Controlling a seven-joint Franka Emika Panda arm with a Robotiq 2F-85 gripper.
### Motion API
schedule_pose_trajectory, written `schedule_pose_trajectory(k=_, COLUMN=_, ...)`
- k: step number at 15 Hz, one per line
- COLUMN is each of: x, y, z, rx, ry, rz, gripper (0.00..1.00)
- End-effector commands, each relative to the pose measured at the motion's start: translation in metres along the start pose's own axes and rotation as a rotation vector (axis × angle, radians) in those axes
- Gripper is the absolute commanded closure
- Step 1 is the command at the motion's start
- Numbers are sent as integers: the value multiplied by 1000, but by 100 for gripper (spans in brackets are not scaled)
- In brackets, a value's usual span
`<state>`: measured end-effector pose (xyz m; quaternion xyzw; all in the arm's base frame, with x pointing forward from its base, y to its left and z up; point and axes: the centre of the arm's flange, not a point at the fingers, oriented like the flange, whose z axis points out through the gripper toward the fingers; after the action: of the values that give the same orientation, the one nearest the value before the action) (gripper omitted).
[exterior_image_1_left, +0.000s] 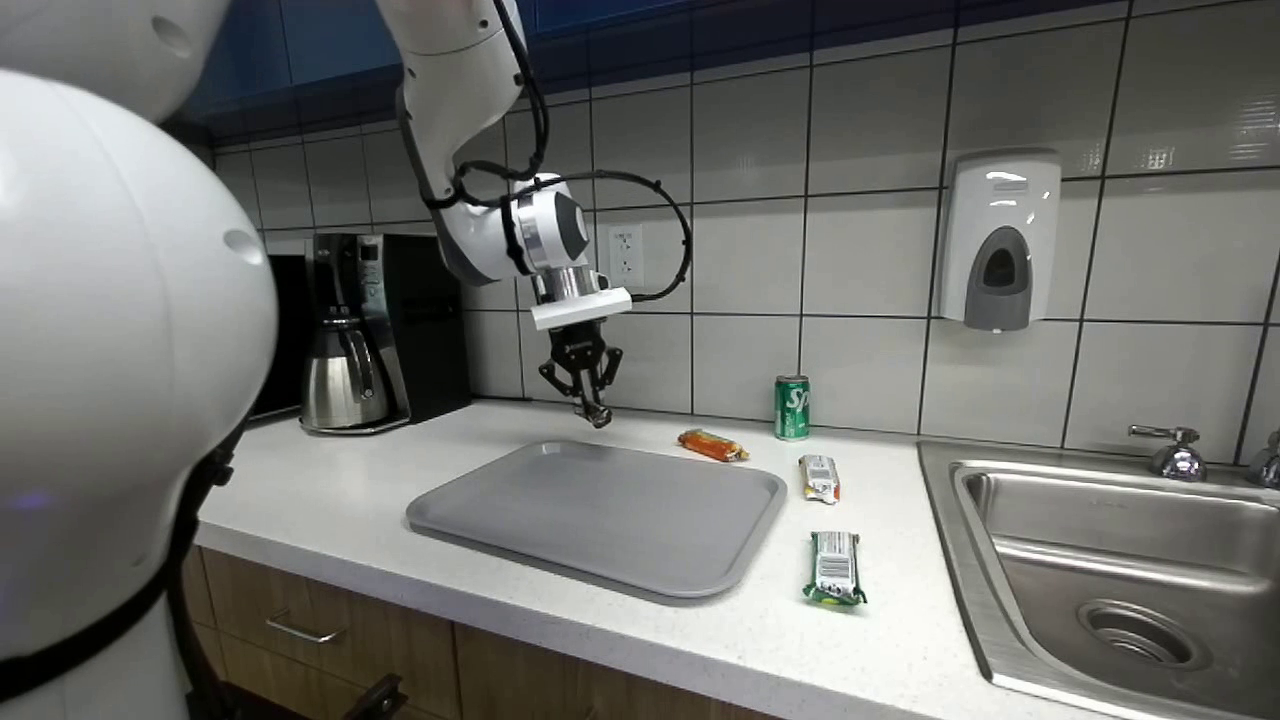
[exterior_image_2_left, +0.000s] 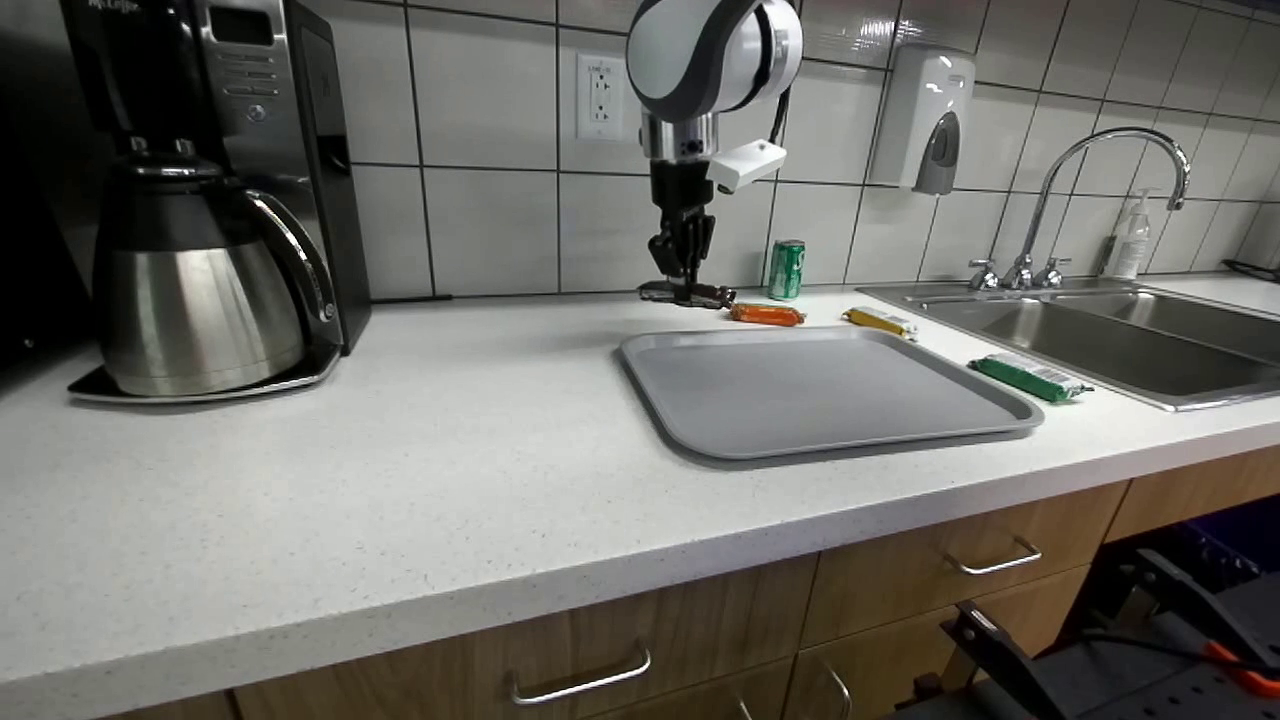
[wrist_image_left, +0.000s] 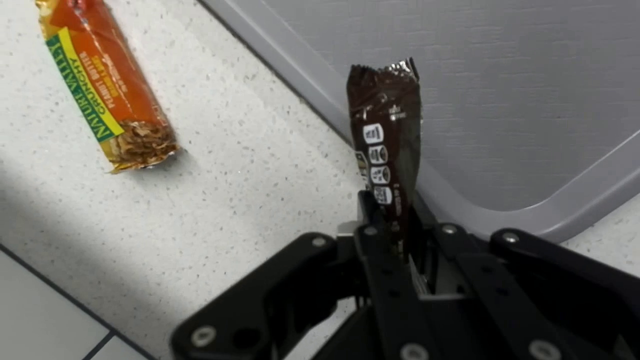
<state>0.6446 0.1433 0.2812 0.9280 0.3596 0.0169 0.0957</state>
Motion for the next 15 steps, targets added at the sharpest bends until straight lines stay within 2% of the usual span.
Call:
schedule_pose_trajectory(k=1, x=-41, y=-18, z=-17, rx=-20, ry=8, rz=18, gripper=96)
schedule_pose_trajectory(k=9, x=-75, y=-42, z=-7, rx=11, ry=-39, rz=18, gripper=96)
schedule_pose_trajectory(k=15, x=-81, y=-53, z=15, rx=40, ry=-83, rz=-1, gripper=96)
